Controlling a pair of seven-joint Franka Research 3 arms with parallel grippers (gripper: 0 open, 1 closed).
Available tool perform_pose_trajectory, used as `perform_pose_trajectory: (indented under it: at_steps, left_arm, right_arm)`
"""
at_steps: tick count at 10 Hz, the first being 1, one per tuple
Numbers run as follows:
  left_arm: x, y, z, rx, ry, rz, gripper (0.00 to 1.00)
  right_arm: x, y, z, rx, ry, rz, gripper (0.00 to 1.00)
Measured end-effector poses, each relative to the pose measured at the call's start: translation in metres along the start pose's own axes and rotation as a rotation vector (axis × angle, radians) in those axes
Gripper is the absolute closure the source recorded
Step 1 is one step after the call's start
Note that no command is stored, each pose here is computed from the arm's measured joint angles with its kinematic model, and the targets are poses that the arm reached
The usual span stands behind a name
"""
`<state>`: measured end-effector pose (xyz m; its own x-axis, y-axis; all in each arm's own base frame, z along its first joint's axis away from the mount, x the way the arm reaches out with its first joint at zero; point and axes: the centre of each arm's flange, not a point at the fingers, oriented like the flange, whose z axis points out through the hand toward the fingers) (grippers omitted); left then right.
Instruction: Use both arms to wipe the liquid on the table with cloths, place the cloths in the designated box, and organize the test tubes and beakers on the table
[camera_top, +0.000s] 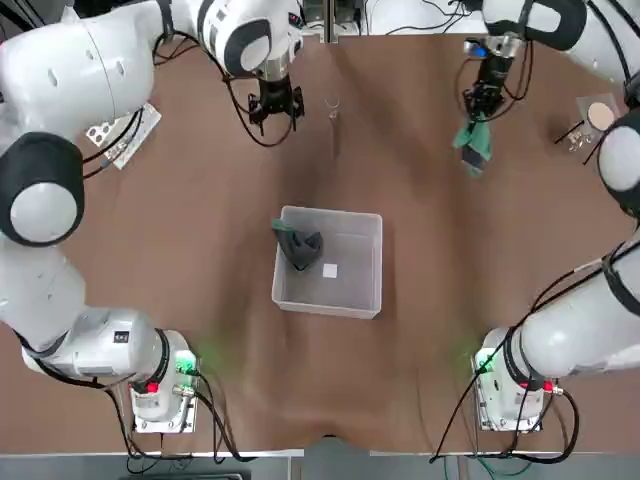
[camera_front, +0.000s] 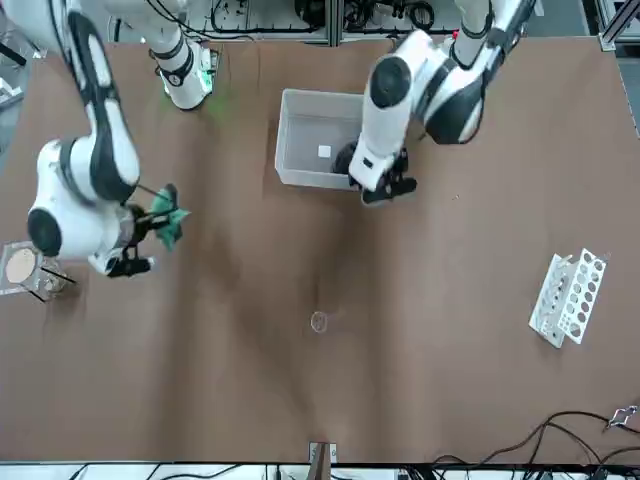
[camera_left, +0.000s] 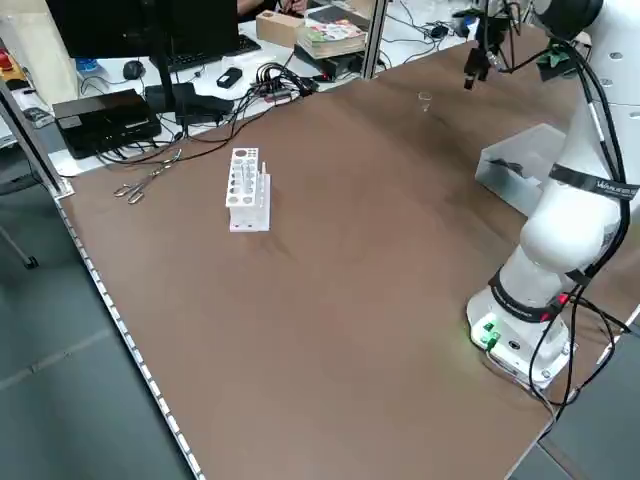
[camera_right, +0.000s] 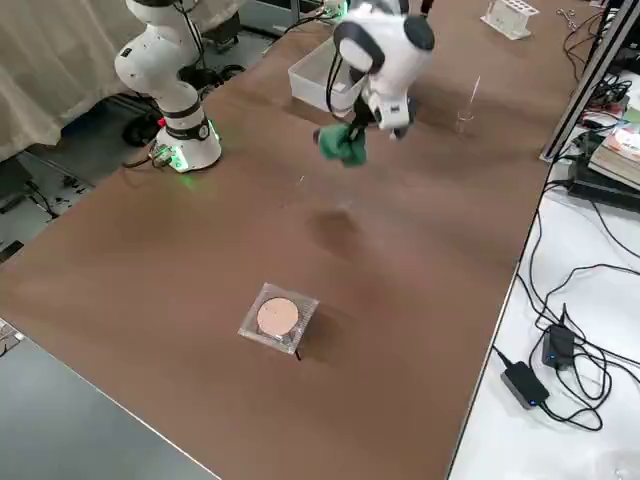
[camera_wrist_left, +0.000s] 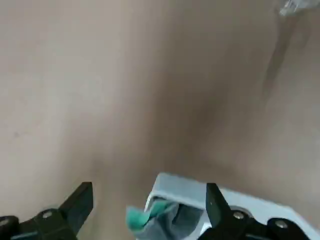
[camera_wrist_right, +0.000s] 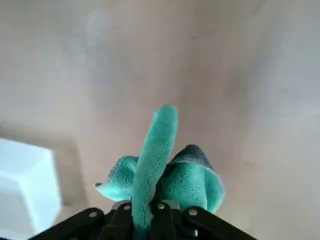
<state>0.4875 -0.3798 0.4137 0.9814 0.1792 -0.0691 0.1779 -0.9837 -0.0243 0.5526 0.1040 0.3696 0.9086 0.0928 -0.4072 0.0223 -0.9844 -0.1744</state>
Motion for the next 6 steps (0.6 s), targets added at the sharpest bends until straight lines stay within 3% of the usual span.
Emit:
perform_pose_trajectory:
  at_steps: [3,6]
  left_arm:
    - [0.059,0.004,0.04,-0.149,-0.004,-0.036,0.02]
    - [0.113,0.016,0.071,-0.328,0.008,-0.102,0.02]
  right_arm:
    - [-0.078,-0.148,0.024,-0.045,0.017,0.08,0.92]
    - [-0.158,-0.279,0.102,-0.106,0.113,0.115,0.92]
